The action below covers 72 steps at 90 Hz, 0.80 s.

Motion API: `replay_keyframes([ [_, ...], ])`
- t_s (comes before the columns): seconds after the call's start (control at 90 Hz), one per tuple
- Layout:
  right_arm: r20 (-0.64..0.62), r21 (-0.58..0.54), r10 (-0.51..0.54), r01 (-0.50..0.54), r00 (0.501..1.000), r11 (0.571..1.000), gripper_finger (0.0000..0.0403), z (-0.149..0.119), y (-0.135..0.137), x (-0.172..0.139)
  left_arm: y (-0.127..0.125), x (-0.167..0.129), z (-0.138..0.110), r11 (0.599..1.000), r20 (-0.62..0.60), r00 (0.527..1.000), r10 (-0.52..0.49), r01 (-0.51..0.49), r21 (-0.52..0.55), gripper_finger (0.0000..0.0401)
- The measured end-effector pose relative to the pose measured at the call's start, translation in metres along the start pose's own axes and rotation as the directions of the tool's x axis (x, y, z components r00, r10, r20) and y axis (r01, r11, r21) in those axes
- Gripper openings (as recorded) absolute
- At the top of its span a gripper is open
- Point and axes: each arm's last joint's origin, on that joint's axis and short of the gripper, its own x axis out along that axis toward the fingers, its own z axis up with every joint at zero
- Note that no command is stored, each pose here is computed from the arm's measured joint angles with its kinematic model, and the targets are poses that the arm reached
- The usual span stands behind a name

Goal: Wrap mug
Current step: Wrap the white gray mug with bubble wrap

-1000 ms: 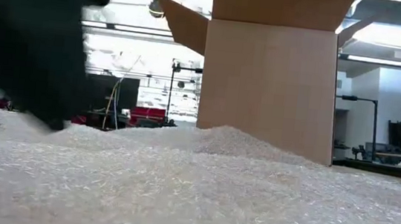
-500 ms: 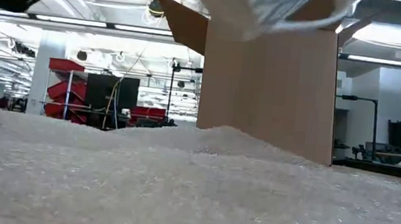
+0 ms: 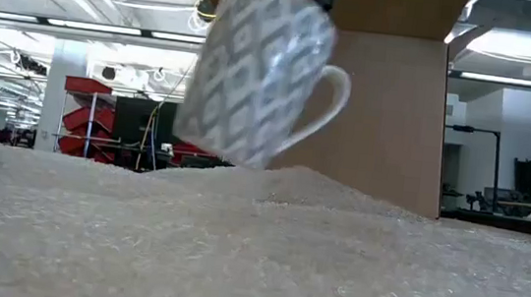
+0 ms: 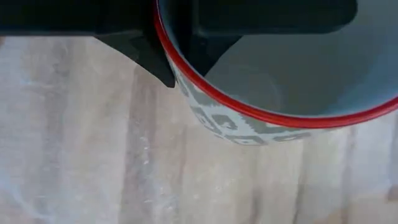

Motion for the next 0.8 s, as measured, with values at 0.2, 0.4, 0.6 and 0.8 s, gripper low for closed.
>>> replay_keyframes([
  [0.2,-0.100,0.034,-0.024,0.028,0.995,0.999,0.0009,0.005,-0.004,0.026,0.012,-0.005,0.005,0.992,0.043,0.994,0.105,-0.108,0.071,0.0086],
  [0.4,-0.096,0.043,0.000,0.005,0.995,0.999,0.0030,0.014,-0.008,0.024,0.013,-0.011,0.009,0.994,0.050,0.994,0.094,-0.097,0.048,0.0086],
  [0.6,-0.102,0.012,0.008,-0.007,0.995,1.000,0.0102,0.014,-0.008,0.022,0.014,-0.013,0.008,0.994,0.052,0.994,0.094,-0.096,0.044,0.0086],
  [0.8,-0.114,-0.107,0.006,-0.019,0.993,0.994,0.0176,0.013,-0.008,0.022,0.015,-0.014,0.006,0.995,0.082,0.993,0.086,-0.089,0.036,0.0086],
])
